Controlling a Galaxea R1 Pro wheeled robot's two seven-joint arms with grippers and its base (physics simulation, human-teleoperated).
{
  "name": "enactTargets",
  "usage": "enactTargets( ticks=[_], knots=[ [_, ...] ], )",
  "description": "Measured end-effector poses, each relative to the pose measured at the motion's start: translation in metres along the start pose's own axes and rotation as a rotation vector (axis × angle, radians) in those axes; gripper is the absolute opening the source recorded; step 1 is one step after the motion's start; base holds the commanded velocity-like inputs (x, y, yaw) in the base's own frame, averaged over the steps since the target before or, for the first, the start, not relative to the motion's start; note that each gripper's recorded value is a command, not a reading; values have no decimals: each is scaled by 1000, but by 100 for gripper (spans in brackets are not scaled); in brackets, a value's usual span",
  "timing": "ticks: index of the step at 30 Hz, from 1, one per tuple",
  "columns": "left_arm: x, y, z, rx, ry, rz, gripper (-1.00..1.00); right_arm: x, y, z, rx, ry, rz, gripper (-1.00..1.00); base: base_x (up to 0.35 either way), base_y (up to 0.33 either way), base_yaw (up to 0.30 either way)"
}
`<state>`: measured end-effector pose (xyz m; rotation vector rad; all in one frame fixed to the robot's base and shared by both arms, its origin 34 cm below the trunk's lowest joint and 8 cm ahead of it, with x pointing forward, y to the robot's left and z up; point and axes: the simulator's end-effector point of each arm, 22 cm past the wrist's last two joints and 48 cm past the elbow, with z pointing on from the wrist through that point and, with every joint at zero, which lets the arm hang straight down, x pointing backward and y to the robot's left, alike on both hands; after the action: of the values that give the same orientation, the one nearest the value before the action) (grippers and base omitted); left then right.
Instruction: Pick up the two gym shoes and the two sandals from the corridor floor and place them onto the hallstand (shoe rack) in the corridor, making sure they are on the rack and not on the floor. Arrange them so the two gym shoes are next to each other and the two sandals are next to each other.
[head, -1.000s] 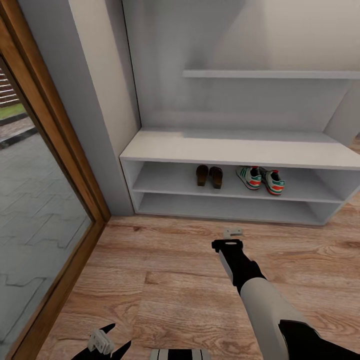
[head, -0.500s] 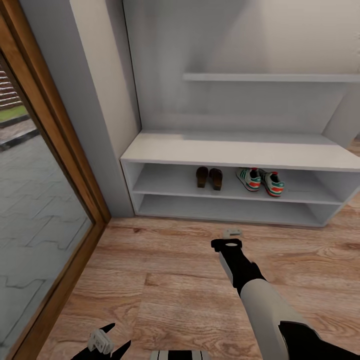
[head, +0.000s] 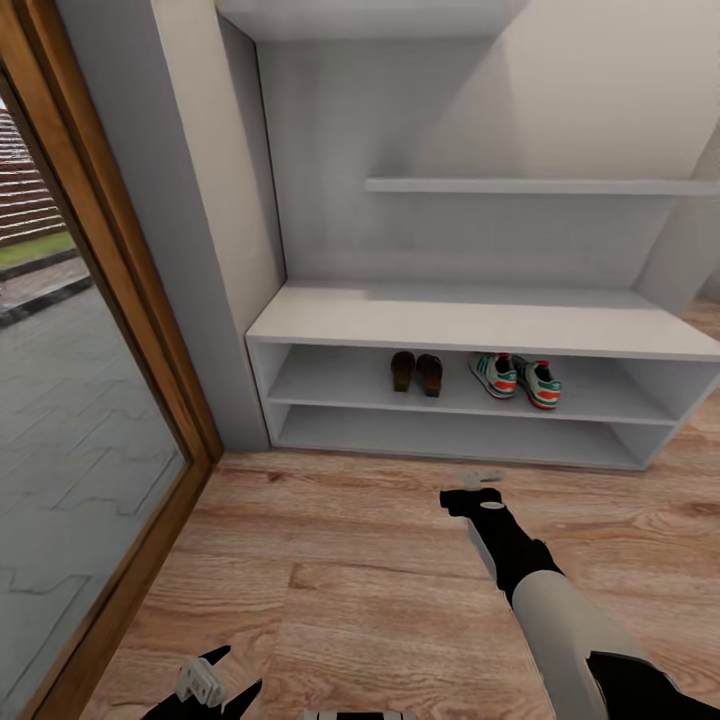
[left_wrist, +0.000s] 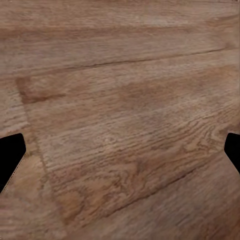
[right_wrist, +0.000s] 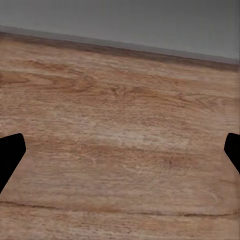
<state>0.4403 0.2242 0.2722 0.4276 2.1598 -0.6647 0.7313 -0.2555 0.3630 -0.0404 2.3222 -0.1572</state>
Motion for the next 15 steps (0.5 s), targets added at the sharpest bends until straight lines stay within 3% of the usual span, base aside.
enactTargets(
  ticks=[5, 15],
  knots=[
    [-10, -1, -1, -1, -14, 10, 100, 5, -14, -2, -54, -5, -16, 100, 0, 0, 0],
    [-31, -5, -9, -1, -14, 7, 100, 34, -48, -7, -78, 35, -42, 100, 0, 0, 0]
  ],
)
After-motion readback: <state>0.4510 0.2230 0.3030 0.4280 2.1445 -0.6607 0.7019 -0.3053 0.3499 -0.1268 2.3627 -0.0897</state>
